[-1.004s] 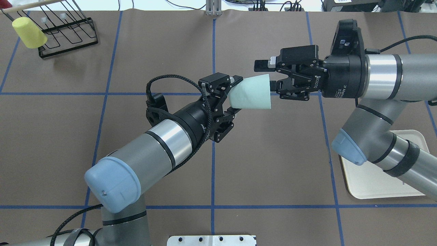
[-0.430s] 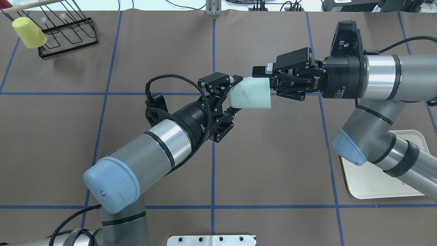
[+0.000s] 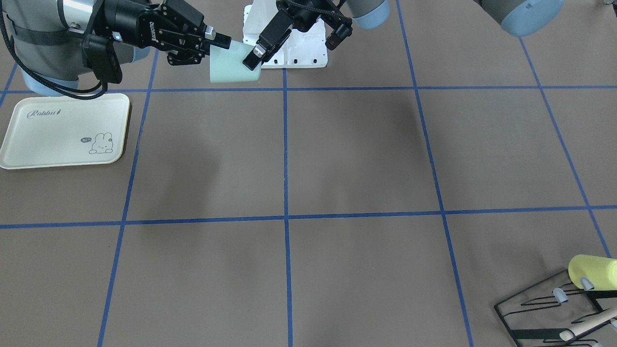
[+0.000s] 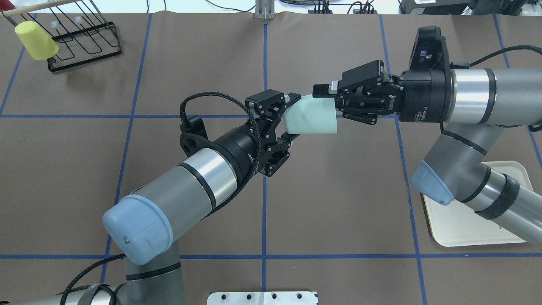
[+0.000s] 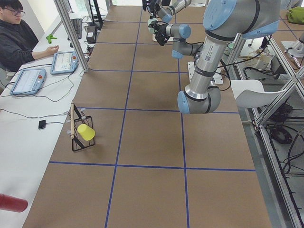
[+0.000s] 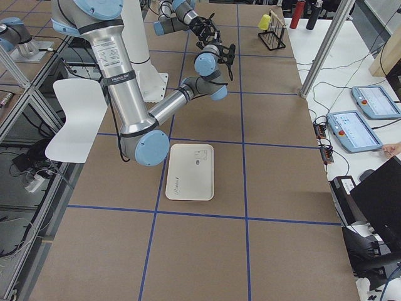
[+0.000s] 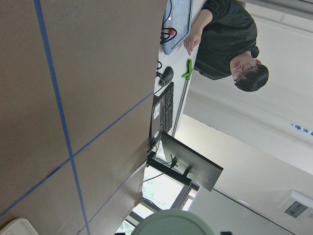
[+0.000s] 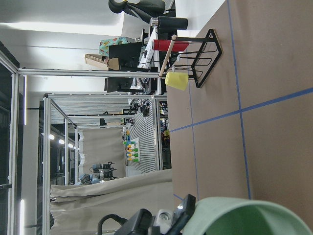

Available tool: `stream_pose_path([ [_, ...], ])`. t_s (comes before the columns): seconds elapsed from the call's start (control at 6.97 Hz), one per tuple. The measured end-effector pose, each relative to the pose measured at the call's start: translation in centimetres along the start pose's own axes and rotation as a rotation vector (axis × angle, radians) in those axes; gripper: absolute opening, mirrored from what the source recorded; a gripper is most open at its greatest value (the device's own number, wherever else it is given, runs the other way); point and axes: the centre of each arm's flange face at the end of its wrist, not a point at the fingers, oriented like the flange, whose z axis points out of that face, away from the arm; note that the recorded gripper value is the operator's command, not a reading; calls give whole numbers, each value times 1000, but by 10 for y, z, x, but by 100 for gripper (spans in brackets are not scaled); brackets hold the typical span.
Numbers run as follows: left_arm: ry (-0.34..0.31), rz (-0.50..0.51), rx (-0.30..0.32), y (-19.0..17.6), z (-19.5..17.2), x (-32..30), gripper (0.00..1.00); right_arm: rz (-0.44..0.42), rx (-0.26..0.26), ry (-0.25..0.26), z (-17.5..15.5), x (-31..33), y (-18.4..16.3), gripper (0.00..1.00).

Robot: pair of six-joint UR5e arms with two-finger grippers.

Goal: Left arm grabs green cup and hands to right arm on tray

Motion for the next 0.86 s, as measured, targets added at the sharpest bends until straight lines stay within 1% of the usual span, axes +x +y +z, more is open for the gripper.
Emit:
stream_pose_path([
  [0.14,-1,1,1,0,0,-1,39,1,0,1,0,1,0,15],
  [0.29,-1,4,2,-1,1,-1,73,2,0,3,0,1,0,10],
  [0.43,-1,7,3,-2,1,-1,100,3,0,5,0,3,0,8],
  [0.86,-8,18,6,-4,1,-4,100,6,2,10,-1,5,-1,4],
])
